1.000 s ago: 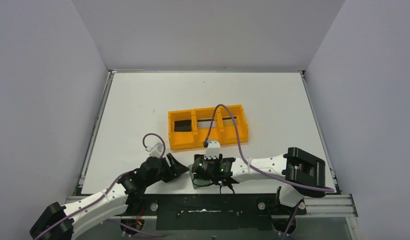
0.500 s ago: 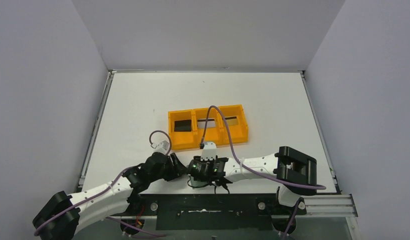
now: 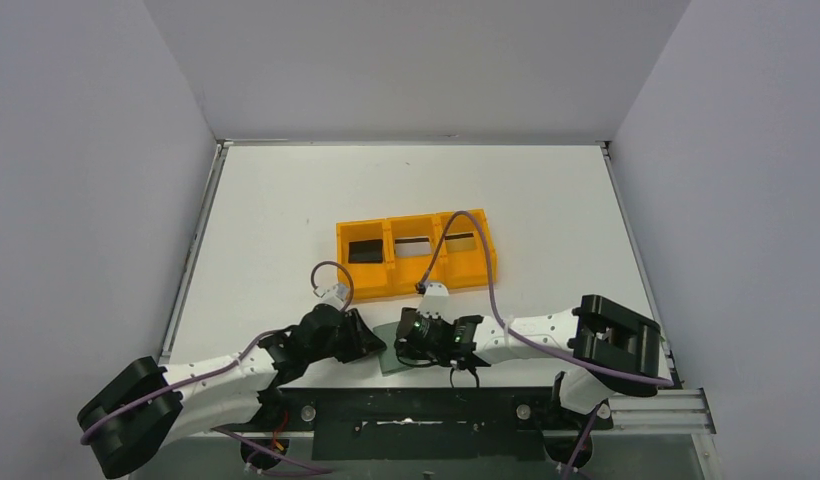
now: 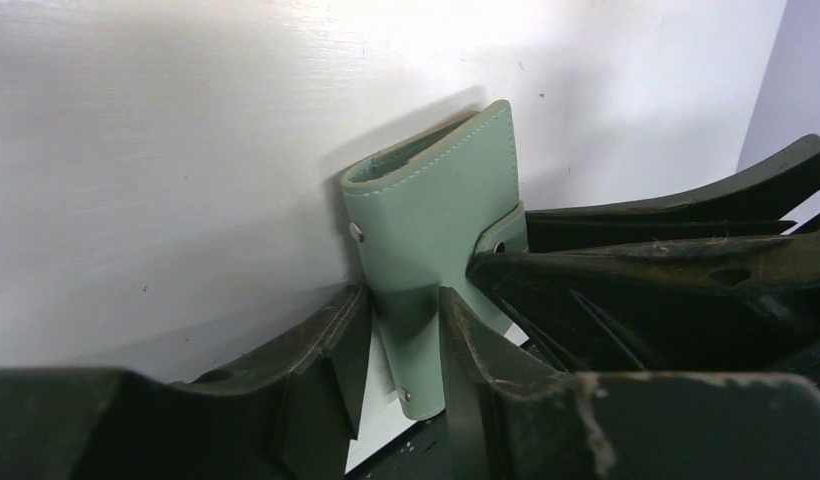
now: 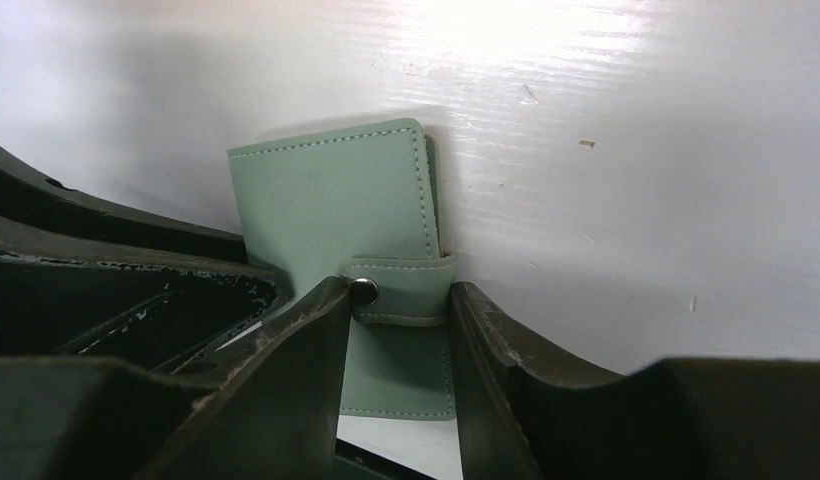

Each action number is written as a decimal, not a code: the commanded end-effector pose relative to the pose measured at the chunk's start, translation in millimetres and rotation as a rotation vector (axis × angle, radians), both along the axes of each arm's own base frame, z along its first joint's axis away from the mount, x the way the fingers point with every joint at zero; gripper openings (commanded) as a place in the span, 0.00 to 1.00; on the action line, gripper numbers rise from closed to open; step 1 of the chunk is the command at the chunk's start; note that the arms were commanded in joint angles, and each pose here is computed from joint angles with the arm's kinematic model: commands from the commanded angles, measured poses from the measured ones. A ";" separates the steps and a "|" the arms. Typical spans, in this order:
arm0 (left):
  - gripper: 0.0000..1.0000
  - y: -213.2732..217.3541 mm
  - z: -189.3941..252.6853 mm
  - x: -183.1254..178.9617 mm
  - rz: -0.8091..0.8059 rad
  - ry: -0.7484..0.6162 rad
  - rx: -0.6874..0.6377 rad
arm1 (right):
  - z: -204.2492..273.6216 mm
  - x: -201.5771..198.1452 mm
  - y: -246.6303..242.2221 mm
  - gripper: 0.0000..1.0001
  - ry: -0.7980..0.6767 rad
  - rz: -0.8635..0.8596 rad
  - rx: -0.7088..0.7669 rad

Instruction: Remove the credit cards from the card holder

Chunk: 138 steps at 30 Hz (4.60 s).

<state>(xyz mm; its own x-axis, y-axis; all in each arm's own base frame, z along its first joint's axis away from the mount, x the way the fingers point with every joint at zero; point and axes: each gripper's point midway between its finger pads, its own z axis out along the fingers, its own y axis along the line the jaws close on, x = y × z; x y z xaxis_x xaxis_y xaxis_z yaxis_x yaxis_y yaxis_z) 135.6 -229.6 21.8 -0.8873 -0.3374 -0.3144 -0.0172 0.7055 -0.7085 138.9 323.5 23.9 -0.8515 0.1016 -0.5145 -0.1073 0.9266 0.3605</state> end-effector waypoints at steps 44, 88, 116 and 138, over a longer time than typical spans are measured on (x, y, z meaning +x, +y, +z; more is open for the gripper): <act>0.00 12.5 3.5 10.0 0.053 -0.044 0.099 | 15.3 16.7 -2.9 0.14 -0.084 0.014 -0.196; 0.00 22.2 1.2 4.3 0.070 -0.034 0.108 | 15.7 23.9 -6.2 0.30 -0.008 0.049 -0.041; 0.00 25.8 1.4 -2.2 0.035 -0.040 0.119 | 13.2 23.4 0.6 0.14 -0.014 0.036 0.096; 0.59 30.7 45.2 20.4 0.096 -0.148 0.148 | 83.9 26.9 -26.5 0.00 -0.146 -0.013 0.243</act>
<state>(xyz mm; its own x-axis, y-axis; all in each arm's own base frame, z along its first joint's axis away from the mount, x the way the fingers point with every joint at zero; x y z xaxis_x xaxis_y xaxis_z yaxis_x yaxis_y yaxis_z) 141.4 -198.5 39.6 -0.8416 -0.3270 -0.4298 -0.0159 0.8105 -0.5855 154.7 296.5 85.4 -0.8129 0.1915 -0.5501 -0.1499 0.8438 0.5153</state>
